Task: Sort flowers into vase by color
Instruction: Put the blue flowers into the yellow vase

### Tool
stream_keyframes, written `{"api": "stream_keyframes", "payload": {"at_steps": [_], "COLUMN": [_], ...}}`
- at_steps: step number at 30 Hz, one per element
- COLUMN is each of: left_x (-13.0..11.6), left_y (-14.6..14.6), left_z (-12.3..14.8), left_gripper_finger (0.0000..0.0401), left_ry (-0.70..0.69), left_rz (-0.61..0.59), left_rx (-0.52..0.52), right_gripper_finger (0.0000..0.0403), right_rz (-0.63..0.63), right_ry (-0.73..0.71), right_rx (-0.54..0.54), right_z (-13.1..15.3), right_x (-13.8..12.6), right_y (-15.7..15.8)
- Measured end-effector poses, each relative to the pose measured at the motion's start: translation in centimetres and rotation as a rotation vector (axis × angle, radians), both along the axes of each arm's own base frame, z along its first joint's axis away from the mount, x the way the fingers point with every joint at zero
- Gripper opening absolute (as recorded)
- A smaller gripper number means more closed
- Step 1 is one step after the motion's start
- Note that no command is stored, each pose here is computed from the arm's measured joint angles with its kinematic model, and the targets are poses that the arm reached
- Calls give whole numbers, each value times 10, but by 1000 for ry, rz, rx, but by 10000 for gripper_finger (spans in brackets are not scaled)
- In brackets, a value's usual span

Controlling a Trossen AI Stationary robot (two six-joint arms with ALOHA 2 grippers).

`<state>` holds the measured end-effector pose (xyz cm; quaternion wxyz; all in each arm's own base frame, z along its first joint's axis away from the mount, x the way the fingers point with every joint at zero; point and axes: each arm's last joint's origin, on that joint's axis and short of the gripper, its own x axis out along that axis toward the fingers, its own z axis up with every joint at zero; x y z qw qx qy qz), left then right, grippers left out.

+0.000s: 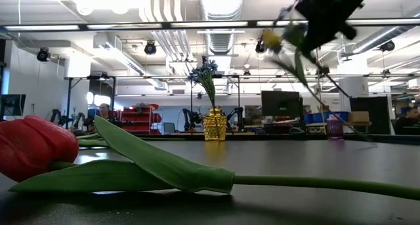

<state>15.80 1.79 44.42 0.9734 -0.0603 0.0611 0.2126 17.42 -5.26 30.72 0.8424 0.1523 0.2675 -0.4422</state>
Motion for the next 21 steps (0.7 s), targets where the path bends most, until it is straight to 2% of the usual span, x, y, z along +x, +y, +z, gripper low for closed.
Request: {"api": "stream_keyframes", "payload": {"at_steps": [2,5,11,14,17,19,21], "left_x": [1,2,6,8,11,13,15], "left_y": [0,0,0,0,1,1,1], "left_z": [0,-1,-2,-3,-5,-5,-5], "left_gripper_finger": [0,0,0,0,0,0,0], "left_ry": [3,9,23,28,36,38,34], "left_rz": [1,-1,-1,-1,-1,-1,-1], "left_rx": [1,9,12,10,8,8,8], "right_gripper_finger": [19,19,19,19,19,19,19], "right_rz": [-21,29,48,54,96,127,158], "right_ry": [-66,-21,267,454,581,606,533], "right_rx": [109,310,484,644,781,793,719], "right_z": [2,-5,-18,-25,-32,-32,-26], "right_x": [-11,-24,-26,-22,-14,-7,5], "right_y": [4,11,25,28,31,30,28]}}
